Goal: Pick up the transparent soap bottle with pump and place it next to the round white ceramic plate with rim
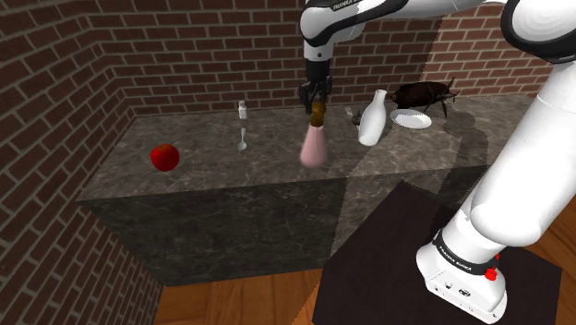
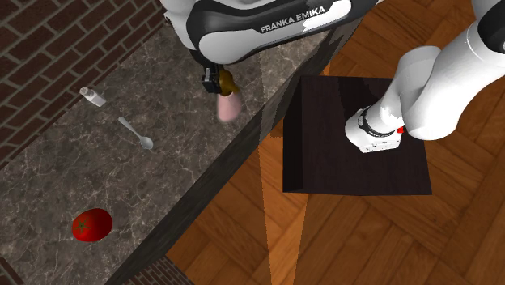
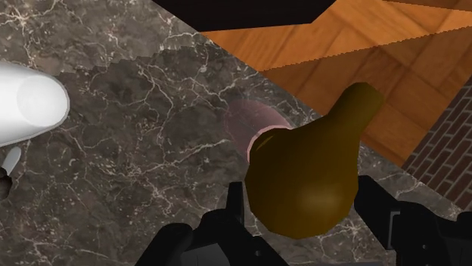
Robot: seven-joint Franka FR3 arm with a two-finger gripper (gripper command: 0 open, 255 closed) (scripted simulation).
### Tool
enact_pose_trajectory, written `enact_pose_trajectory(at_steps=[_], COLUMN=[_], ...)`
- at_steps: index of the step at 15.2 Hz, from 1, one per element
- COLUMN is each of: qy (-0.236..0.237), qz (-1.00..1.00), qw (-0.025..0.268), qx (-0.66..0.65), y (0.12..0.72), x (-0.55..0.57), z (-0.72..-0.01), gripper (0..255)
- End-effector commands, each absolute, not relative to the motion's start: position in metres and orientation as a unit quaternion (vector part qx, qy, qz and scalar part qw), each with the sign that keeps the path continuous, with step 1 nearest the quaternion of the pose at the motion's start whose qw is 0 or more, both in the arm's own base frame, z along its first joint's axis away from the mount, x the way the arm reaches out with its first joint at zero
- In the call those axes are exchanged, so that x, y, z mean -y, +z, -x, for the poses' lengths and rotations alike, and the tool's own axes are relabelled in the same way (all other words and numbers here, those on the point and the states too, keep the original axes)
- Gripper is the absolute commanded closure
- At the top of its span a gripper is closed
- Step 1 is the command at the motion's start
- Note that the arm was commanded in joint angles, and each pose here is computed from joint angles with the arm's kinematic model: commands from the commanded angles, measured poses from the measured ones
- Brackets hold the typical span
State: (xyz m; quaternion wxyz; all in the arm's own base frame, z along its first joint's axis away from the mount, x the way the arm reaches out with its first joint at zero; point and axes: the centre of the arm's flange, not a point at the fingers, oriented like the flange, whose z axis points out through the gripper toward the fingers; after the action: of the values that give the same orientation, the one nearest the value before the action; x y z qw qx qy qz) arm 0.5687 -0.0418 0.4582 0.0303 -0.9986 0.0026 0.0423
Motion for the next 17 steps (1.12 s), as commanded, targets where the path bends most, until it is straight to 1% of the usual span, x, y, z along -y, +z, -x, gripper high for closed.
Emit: enact_pose_trajectory(at_steps=[1,15,17], qy=[0.042,0.042,0.042], qz=[0.999,0.999,0.999], qw=[0.030,0.030,0.030], qx=[-0.003,-0.003,-0.003], y=[0.467,0.541,0.544], x=[0.042,0.042,0.054], z=[-0.569,-0.569,-0.562], gripper=[255,255,255])
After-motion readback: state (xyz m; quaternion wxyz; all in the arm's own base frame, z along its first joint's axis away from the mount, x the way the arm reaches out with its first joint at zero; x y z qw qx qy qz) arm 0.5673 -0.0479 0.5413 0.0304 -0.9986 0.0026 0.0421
